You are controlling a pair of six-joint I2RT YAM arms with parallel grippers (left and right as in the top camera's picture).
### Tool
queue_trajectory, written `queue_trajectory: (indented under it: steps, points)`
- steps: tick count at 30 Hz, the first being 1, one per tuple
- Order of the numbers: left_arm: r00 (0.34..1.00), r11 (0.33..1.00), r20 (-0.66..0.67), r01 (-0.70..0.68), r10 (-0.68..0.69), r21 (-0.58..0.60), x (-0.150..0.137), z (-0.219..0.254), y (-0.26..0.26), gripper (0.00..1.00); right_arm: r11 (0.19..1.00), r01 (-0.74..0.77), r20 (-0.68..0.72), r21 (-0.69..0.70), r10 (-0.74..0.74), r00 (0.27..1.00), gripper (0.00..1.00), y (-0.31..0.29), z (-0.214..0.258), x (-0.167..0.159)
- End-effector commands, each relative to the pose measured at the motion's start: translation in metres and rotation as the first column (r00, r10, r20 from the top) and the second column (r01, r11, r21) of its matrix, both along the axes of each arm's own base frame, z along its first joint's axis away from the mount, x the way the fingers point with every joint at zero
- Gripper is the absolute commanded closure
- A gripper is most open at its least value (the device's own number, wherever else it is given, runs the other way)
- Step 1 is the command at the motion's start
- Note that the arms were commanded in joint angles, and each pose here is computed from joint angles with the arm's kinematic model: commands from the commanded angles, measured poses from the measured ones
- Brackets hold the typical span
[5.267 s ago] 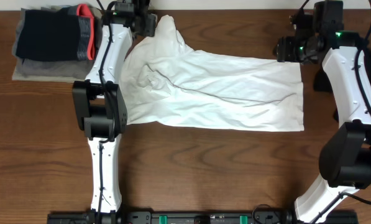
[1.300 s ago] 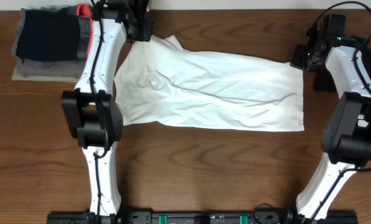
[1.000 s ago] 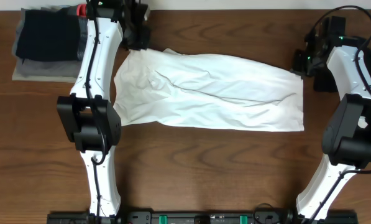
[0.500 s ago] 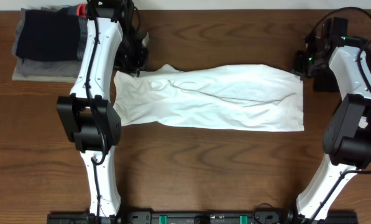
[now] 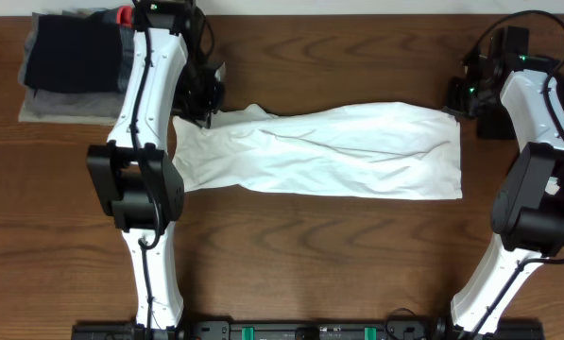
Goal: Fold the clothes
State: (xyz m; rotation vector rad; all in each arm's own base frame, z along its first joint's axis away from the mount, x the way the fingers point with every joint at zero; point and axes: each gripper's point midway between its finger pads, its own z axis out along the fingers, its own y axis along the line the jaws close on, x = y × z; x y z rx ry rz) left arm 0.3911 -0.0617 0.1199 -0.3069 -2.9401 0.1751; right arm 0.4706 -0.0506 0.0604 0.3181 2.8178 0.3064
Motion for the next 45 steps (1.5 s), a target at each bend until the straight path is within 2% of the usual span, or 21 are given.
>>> queue_trajectory:
  steps: [1, 4, 11, 17, 18, 19, 20, 21, 23, 30, 34, 39, 45]
  points:
    - [0.992, 0.996, -0.125, -0.026, 0.036, 0.086, -0.030, -0.009, 0.015, 0.94, 1.000, -0.014, 0.039, -0.004, 0.014, 0.999, 0.99, -0.003, 0.016, 0.004]
    - [0.979, 0.985, -0.186, -0.049, 0.079, 0.164, -0.045, -0.027, 0.026, 0.94, 1.000, -0.015, 0.040, -0.005, 0.016, 0.999, 0.99, -0.003, 0.016, 0.004]
    - [0.948, 0.977, -0.291, -0.068, 0.126, 0.201, -0.073, -0.054, 0.029, 0.94, 1.000, -0.015, 0.040, -0.004, 0.015, 0.999, 0.99, -0.003, 0.016, 0.004]
    - [0.949, 0.974, -0.282, -0.084, 0.142, 0.208, -0.073, -0.066, 0.029, 0.94, 1.000, -0.015, 0.042, -0.005, 0.015, 0.999, 0.99, -0.003, 0.016, 0.004]
    - [0.952, 0.975, -0.272, -0.086, 0.142, 0.207, -0.071, -0.068, 0.029, 0.83, 1.000, -0.015, 0.043, -0.005, 0.015, 0.999, 0.99, -0.004, 0.016, 0.004]
    - [0.955, 0.975, -0.262, -0.089, 0.142, 0.204, -0.068, -0.069, 0.029, 0.57, 1.000, -0.015, 0.044, -0.006, 0.016, 0.999, 0.99, -0.004, 0.016, 0.005]
    - [0.957, 0.975, -0.255, -0.090, 0.141, 0.203, -0.066, -0.070, 0.028, 0.28, 1.000, -0.015, 0.045, -0.005, 0.015, 0.999, 0.99, -0.004, 0.016, 0.005]
    - [0.958, 0.975, -0.249, -0.091, 0.141, 0.202, -0.065, -0.070, 0.028, 0.15, 1.000, -0.015, 0.046, -0.006, 0.015, 0.999, 0.99, -0.004, 0.016, 0.005]
    - [0.960, 0.975, -0.241, -0.093, 0.141, 0.201, -0.063, -0.071, 0.028, 0.06, 1.000, -0.016, 0.045, -0.005, 0.016, 0.999, 0.99, -0.003, 0.016, 0.005]
    - [0.967, 0.973, -0.204, -0.110, 0.152, 0.201, -0.054, -0.066, 0.033, 0.04, 1.000, -0.019, 0.030, 0.005, 0.019, 0.999, 0.99, -0.001, 0.015, 0.001]
    - [0.978, 0.972, -0.122, -0.142, 0.167, 0.186, -0.037, -0.046, 0.034, 0.04, 1.000, -0.017, 0.012, 0.026, 0.017, 1.000, 0.99, 0.003, 0.018, -0.005]
    - [0.983, 0.971, 0.018, -0.185, 0.185, 0.153, -0.019, -0.007, 0.039, 0.00, 0.999, -0.004, -0.072, 0.032, 0.006, 0.997, 0.99, 0.003, 0.024, -0.030]
    - [0.958, 0.958, 0.148, -0.263, 0.245, 0.117, -0.012, 0.029, 0.062, 0.02, 0.997, 0.067, -0.190, -0.027, -0.071, 0.979, 0.99, -0.011, 0.033, -0.065]
